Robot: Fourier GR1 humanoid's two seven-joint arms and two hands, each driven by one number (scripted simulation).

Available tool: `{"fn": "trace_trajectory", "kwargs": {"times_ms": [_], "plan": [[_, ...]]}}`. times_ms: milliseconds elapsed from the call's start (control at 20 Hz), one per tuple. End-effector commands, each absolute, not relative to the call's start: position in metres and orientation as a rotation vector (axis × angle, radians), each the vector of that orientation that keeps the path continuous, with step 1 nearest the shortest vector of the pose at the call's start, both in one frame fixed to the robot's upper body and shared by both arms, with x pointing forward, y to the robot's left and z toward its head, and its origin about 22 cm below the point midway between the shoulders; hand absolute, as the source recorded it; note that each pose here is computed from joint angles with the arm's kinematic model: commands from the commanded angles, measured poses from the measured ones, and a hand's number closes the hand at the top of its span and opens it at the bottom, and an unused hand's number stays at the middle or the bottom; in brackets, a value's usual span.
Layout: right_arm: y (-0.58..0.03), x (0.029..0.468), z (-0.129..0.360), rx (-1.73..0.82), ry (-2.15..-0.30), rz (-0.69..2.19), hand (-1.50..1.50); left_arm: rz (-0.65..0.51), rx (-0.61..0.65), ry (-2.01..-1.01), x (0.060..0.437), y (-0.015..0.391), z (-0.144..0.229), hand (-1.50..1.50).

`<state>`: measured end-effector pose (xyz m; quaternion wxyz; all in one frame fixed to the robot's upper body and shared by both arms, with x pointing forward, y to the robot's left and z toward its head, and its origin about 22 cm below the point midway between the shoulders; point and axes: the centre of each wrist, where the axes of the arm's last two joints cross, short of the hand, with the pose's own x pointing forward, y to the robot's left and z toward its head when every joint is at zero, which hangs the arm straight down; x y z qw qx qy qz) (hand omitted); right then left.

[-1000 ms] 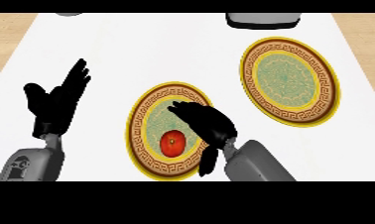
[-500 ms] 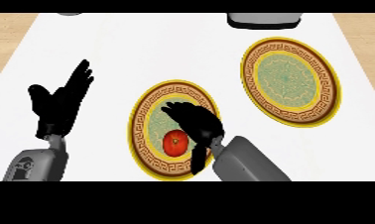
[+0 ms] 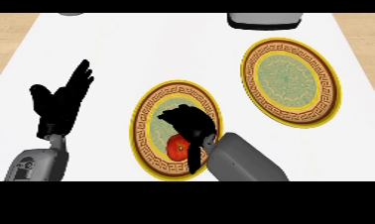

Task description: Pick the tomato from the plate and place it in the plate

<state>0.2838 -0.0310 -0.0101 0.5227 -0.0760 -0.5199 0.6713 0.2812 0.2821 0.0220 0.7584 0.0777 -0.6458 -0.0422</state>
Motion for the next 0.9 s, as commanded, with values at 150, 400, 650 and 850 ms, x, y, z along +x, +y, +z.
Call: {"fn": "trace_trajectory", "kwargs": {"times_ms": [150, 400, 650, 850], "plan": [[-0.029, 0.276, -0.021, -0.067, -1.275, 1.728, 1.5, -0.079, 0.168, -1.41, 0.273, 0.311, 0.017, 0.0], [-0.02, 0.268, -0.018, -0.06, -1.307, 1.665, 1.5, -0.096, 0.169, -1.407, 0.283, 0.273, 0.023, 0.0], [-0.025, 0.27, -0.03, -0.21, -1.452, 1.578, 1.5, -0.086, 0.175, -1.398, 0.295, 0.296, 0.028, 0.0], [-0.03, 0.263, -0.017, -0.358, -1.436, 1.456, 1.5, -0.076, 0.173, -1.395, 0.288, 0.293, 0.034, 0.0]]}}
